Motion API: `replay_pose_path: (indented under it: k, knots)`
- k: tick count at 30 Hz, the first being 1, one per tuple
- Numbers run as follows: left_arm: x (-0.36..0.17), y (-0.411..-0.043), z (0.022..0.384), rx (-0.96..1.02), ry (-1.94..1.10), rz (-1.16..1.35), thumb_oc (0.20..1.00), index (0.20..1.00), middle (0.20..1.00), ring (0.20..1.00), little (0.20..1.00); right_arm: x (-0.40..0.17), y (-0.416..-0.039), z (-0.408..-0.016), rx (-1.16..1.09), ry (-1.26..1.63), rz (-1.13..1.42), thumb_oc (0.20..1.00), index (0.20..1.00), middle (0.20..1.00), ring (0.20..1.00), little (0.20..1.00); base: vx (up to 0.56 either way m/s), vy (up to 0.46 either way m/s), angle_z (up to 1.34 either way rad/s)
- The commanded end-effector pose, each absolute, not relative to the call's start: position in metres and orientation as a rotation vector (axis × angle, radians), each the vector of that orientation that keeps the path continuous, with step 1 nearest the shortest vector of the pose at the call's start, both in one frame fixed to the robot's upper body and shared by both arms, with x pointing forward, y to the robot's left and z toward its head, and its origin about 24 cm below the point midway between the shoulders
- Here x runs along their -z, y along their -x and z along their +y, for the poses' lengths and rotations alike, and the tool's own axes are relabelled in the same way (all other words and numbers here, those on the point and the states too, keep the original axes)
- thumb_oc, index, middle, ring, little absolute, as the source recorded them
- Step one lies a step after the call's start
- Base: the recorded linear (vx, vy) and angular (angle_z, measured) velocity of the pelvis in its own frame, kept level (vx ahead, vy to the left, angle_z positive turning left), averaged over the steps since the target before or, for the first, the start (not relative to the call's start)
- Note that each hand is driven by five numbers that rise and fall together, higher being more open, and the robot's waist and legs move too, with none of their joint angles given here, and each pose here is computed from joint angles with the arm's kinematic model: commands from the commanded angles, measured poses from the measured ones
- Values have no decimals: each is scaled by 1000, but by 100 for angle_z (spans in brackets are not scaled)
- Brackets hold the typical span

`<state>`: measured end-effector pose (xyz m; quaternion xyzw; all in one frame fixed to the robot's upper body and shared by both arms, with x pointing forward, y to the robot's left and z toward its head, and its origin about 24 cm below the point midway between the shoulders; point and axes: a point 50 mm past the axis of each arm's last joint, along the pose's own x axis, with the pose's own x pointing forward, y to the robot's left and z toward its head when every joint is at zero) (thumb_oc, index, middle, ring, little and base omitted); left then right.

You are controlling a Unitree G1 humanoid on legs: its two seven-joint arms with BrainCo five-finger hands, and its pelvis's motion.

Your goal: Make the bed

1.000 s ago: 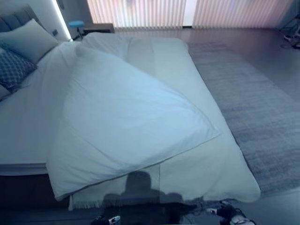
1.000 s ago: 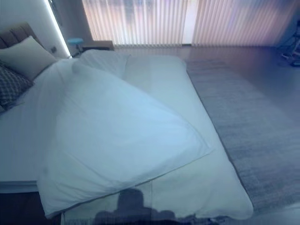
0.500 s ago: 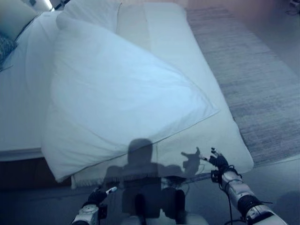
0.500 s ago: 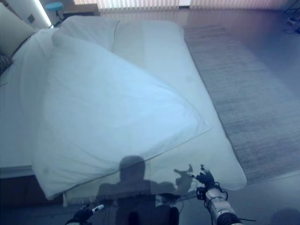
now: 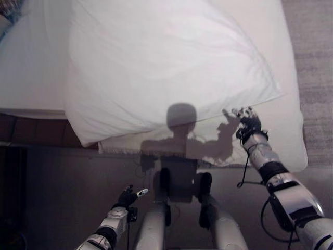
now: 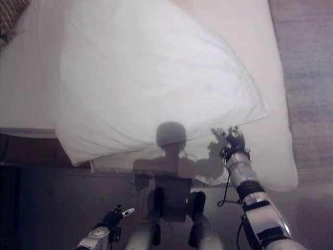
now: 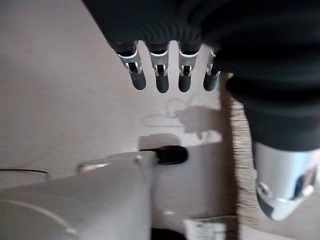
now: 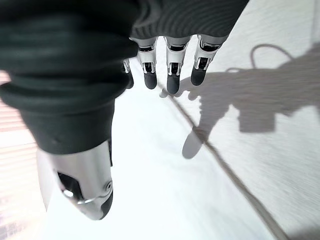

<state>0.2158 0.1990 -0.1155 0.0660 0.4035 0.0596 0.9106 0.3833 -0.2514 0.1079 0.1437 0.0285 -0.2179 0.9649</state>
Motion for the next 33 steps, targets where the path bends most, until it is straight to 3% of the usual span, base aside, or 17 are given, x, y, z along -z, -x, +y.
replay_pose_path:
  k: [1, 14, 29, 30, 32, 33]
  knots:
    - [117, -216, 197, -87, -203, 846, 1000, 1000, 1000, 1000, 1000, -135, -390, -262, 485, -339, -25, 1000, 1000, 1000, 1000, 1000, 36, 93, -5]
    - [91, -249, 175, 16, -270, 671, 1000, 1000, 1000, 1000, 1000, -264, -399, -299, 600, -485, -270, 1000, 1000, 1000, 1000, 1000, 27, 42, 10]
    - [77, -261, 164, 50, -258, 585, 1000, 1000, 1000, 1000, 1000, -326, -393, -299, 612, -355, -346, 1000, 1000, 1000, 1000, 1000, 24, -21, 8]
    - [72, -264, 167, 36, -253, 563, 1000, 1000, 1000, 1000, 1000, -332, -391, -302, 636, -214, -302, 388, 388, 388, 388, 388, 0, -33, 9]
    - [67, -267, 165, 36, -243, 534, 1000, 1000, 1000, 1000, 1000, -339, -390, -301, 644, -157, -297, 200, 200, 200, 200, 200, 8, -50, 9]
    - [67, -267, 165, 36, -243, 534, 1000, 1000, 1000, 1000, 1000, -340, -390, -301, 644, -156, -297, 200, 200, 200, 200, 200, 12, -51, 6]
